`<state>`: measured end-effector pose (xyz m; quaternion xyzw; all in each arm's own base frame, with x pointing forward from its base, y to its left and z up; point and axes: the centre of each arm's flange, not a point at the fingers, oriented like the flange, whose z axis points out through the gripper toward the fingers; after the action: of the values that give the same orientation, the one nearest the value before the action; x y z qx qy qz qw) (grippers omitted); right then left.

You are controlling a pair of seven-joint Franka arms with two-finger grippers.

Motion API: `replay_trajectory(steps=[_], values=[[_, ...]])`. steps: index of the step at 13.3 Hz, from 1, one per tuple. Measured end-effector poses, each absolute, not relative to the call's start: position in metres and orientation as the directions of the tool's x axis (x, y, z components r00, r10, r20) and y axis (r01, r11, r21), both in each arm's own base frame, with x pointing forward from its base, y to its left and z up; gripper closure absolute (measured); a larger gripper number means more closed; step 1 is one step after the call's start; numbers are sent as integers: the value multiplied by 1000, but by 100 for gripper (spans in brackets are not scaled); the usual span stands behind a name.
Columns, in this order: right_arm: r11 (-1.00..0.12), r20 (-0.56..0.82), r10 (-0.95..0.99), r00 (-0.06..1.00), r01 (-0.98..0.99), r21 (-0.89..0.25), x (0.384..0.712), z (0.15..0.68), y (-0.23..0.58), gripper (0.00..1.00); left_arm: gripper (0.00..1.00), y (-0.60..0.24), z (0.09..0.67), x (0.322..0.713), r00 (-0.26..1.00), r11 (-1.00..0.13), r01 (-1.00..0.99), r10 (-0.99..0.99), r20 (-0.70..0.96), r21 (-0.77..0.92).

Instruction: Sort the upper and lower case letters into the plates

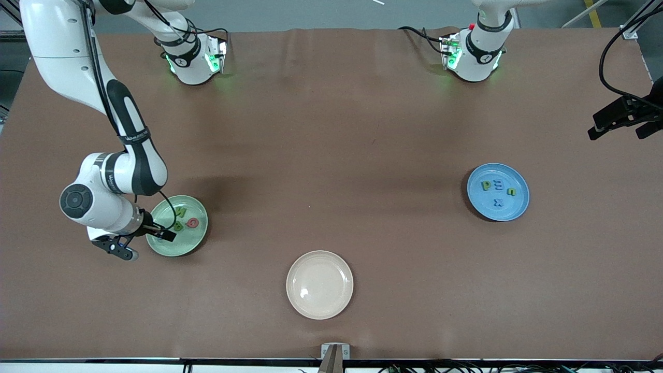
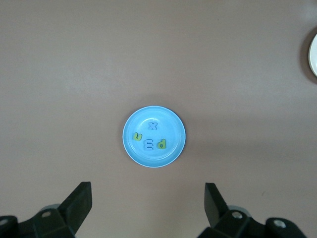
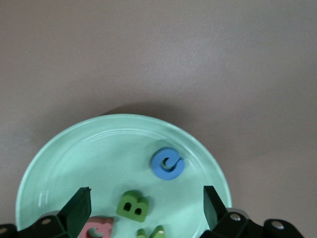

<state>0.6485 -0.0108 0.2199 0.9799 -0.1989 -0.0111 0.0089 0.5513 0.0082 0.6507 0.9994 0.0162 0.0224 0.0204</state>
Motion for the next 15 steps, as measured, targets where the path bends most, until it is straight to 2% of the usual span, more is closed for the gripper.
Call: replay_trajectory(steps=[6,11,15], values=[[-962,-50,-273,961,-272,21,655,262,-13,0,0,10,651,551,998,-999,34,36,44,42],[-991,-179,-135,975,-130,43,670,351,-30,0,0,10,651,551,998,-999,34,36,44,42],[-992,-194,-107,975,-93,83,674,414,-31,0,0,10,651,551,998,-999,34,36,45,42]])
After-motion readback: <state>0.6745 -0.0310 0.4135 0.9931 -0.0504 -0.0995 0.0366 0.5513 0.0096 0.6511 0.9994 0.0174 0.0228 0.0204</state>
